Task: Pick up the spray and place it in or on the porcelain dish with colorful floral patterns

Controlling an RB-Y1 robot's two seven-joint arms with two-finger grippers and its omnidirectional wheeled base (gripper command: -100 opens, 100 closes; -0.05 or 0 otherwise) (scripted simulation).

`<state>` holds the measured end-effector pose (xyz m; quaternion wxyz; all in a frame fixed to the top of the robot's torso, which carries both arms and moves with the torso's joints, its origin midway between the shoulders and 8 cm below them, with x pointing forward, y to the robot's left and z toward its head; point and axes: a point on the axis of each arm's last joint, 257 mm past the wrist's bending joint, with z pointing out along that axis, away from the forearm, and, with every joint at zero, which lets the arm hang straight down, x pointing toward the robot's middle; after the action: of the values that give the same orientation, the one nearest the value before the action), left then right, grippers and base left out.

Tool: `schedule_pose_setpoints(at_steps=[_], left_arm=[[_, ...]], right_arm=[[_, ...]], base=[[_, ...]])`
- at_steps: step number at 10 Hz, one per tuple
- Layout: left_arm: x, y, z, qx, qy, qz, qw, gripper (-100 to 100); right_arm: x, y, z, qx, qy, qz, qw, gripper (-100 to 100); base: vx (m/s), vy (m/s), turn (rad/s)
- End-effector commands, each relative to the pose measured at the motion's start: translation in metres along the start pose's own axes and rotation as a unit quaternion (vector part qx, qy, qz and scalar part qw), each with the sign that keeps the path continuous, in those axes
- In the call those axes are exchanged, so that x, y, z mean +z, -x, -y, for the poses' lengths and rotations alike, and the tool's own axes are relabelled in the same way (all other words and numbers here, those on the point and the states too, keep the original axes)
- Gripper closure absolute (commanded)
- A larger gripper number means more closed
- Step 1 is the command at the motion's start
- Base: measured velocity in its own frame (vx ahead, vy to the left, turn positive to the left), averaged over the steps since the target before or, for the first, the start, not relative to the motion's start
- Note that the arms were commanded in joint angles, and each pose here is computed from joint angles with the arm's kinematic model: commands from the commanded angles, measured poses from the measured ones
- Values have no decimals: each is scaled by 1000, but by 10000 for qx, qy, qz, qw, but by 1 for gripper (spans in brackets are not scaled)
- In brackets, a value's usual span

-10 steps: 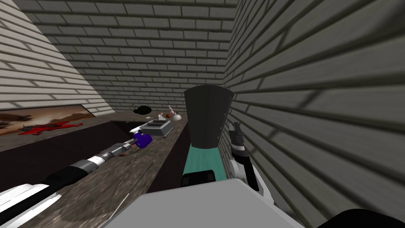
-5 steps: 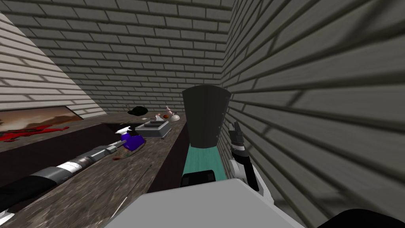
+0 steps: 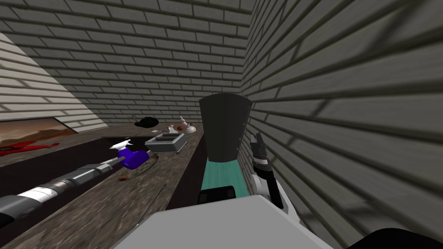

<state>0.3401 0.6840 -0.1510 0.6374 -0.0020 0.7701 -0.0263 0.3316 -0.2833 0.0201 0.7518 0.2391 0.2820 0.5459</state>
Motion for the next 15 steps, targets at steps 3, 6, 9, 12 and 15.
schedule_pose_setpoints(at_steps=[3, 6, 9, 12, 15], left_arm=[[0, 0, 0, 0, 1, 0, 10000, -100], [0, 0, 0, 0, 1, 0, 10000, 0], [24, 13, 11, 85, -14, 28, 10000, -100], [48, 26, 28, 148, -96, 66, 9998, -100], [65, 34, 39, 169, -86, 65, 9998, -100]], right_arm=[[0, 0, 0, 0, 0, 0, 10000, 0], [0, 0, 0, 1, 0, 0, 10000, 0], [0, 0, 0, 0, 1, 0, 10000, 0], [0, 0, 0, 1, 1, 0, 10000, 0], [0, 0, 0, 1, 0, 0, 10000, 0]], base=[[1, 3, 0], [0, 0, 0], [-63, 66, -27], [-23, 20, -67], [0, 0, 0]])
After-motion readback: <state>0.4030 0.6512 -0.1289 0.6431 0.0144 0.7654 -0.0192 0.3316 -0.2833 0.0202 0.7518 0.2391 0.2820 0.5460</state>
